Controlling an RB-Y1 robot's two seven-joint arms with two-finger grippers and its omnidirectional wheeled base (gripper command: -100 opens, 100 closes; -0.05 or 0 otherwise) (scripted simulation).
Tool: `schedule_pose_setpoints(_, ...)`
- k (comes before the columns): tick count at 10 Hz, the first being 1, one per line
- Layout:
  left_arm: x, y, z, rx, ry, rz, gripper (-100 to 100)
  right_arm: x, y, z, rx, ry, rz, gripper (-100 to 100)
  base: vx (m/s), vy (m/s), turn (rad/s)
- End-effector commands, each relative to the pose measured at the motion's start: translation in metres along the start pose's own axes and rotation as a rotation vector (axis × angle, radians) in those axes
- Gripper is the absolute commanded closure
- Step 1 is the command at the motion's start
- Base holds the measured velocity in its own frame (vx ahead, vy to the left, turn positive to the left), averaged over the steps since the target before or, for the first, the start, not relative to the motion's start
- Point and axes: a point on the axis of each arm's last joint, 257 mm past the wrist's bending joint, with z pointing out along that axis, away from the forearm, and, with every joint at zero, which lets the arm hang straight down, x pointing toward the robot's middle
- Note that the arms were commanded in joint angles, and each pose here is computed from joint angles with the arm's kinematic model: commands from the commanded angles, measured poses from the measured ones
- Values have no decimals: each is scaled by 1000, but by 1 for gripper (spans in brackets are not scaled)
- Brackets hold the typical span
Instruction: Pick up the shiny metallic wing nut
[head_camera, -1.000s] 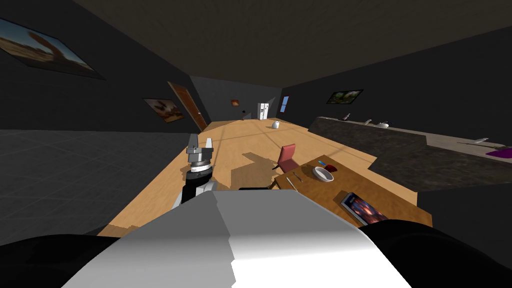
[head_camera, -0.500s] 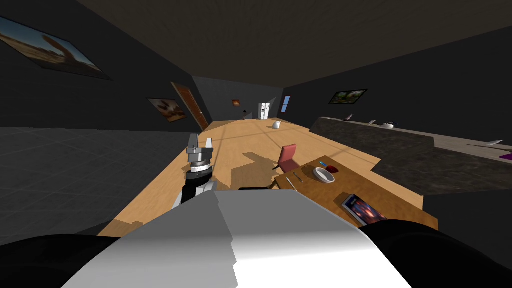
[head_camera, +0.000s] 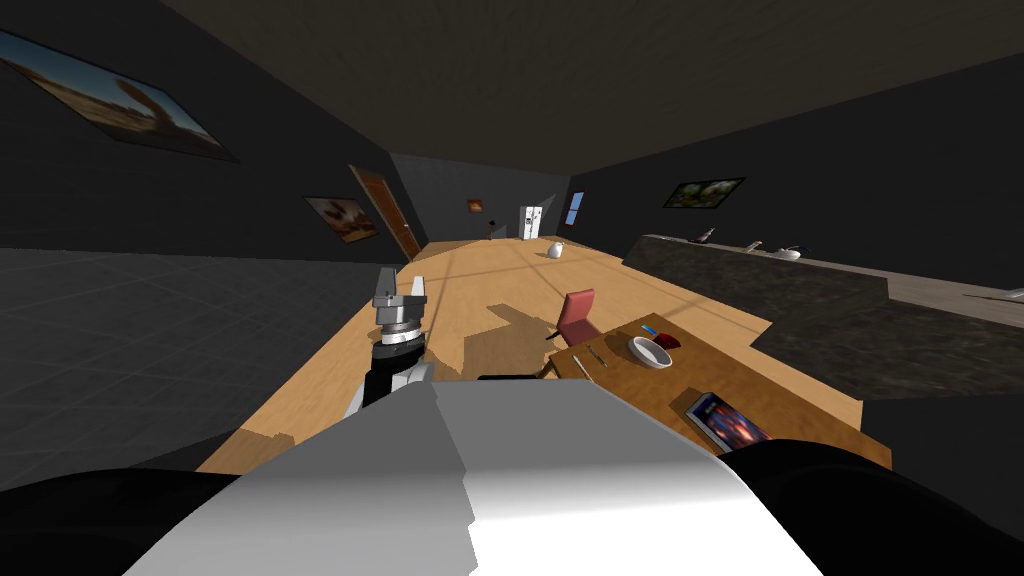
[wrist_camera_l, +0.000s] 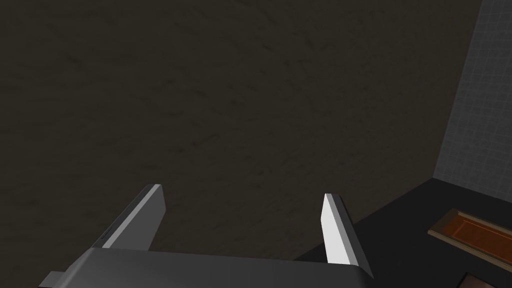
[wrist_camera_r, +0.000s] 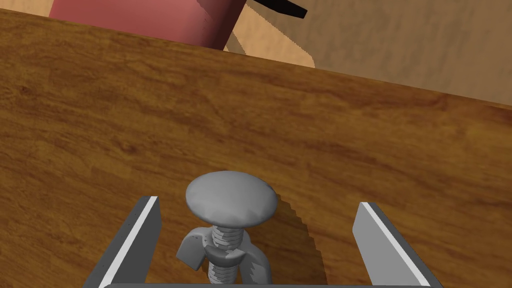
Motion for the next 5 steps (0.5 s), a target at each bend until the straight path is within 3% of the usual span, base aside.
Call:
schedule_pose_setpoints(1, 0, 0, 0, 0, 0, 0, 0, -2, 0, 0, 4, -6, 0, -100, 0, 0, 0)
schedule_pose_setpoints(3, 0, 0, 0, 0, 0, 0, 0, -2, 0, 0, 4, -5, 10, -100, 0, 0, 0)
schedule_pose_setpoints(4, 0, 0, 0, 0, 0, 0, 0, -2, 0, 0, 4, -5, 14, 100, 0, 0, 0)
schedule_pose_setpoints(5, 0, 0, 0, 0, 0, 0, 0, -1, -2, 0, 8, -4, 13, 100, -5, -7, 23)
